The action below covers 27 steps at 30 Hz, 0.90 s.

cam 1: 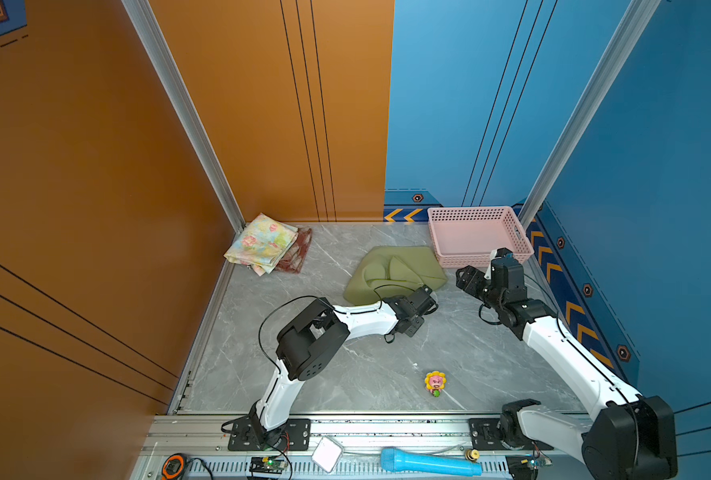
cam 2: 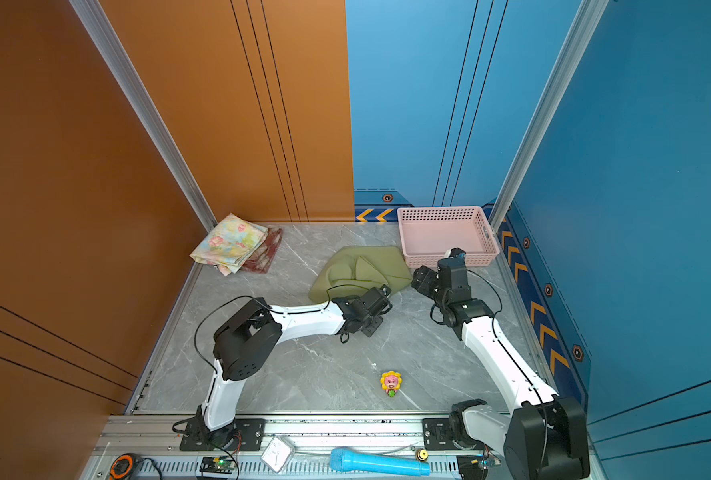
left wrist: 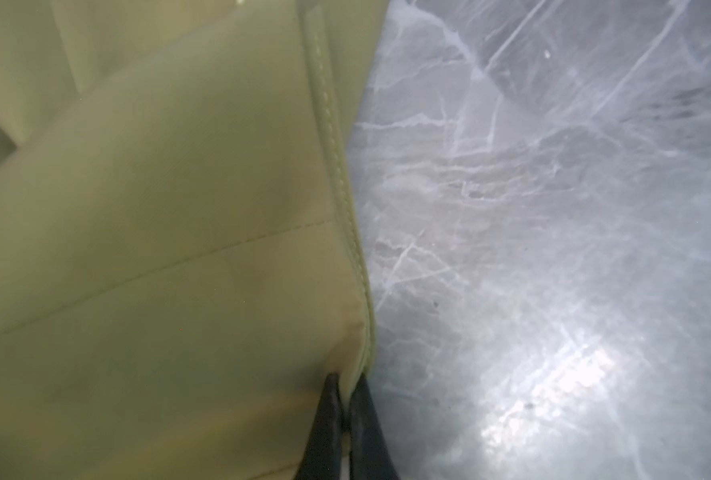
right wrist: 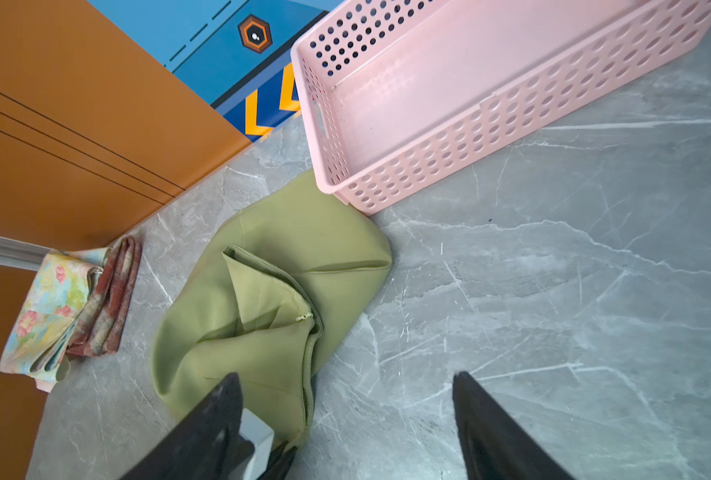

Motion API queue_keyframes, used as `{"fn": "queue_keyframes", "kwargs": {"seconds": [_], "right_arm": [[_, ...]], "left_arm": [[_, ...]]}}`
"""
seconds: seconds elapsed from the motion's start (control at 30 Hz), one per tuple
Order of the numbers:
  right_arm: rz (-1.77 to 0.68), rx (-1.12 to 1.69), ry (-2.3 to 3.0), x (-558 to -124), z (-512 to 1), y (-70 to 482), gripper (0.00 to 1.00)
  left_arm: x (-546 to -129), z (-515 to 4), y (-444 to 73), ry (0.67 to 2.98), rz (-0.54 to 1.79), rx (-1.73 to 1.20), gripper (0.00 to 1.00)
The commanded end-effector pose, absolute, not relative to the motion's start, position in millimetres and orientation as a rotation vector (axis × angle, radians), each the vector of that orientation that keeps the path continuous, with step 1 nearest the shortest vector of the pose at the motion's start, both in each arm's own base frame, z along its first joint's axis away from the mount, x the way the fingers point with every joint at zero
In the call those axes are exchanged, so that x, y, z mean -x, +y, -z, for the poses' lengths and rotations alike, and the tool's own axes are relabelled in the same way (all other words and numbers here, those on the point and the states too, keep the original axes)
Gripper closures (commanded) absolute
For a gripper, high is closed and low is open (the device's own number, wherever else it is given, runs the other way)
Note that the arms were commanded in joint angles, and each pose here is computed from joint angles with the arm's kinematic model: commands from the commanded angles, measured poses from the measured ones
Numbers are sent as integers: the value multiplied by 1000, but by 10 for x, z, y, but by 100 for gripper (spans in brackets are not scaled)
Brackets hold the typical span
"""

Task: Fold and stack the skirts

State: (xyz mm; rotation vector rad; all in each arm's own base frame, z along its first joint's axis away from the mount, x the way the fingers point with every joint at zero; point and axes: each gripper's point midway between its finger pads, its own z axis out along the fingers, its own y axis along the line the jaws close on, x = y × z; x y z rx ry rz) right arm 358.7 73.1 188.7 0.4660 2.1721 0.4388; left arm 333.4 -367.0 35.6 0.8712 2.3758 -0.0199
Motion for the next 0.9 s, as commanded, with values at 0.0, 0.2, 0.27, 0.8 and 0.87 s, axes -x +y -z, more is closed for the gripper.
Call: {"fn": "queue_keyframes", "kwargs": {"seconds": [0.0, 0.2, 0.27, 0.8, 0.87], "right_arm": [[-357, -392, 2181, -3572, -1981, 774, 20], [-340, -278, 2220, -3601, -1924, 1119, 20], [-352, -234, 2244, -3605, -1851, 1304, 20], [-554, -102, 2420, -3490, -1114, 2535, 22], [-577, -135, 2404, -3485, -1150, 2528, 22]], "left_arm": [[-3378, -784, -3351, 2351, 74, -765, 100], [-3073, -1202, -2777, 2243, 284, -618, 100], [-2943, -1143, -2590, 2230, 320, -576, 100], [-2682, -705, -1443, 2293, 353, -85, 100], [-2672, -684, -1415, 2303, 354, -77, 100]]}}
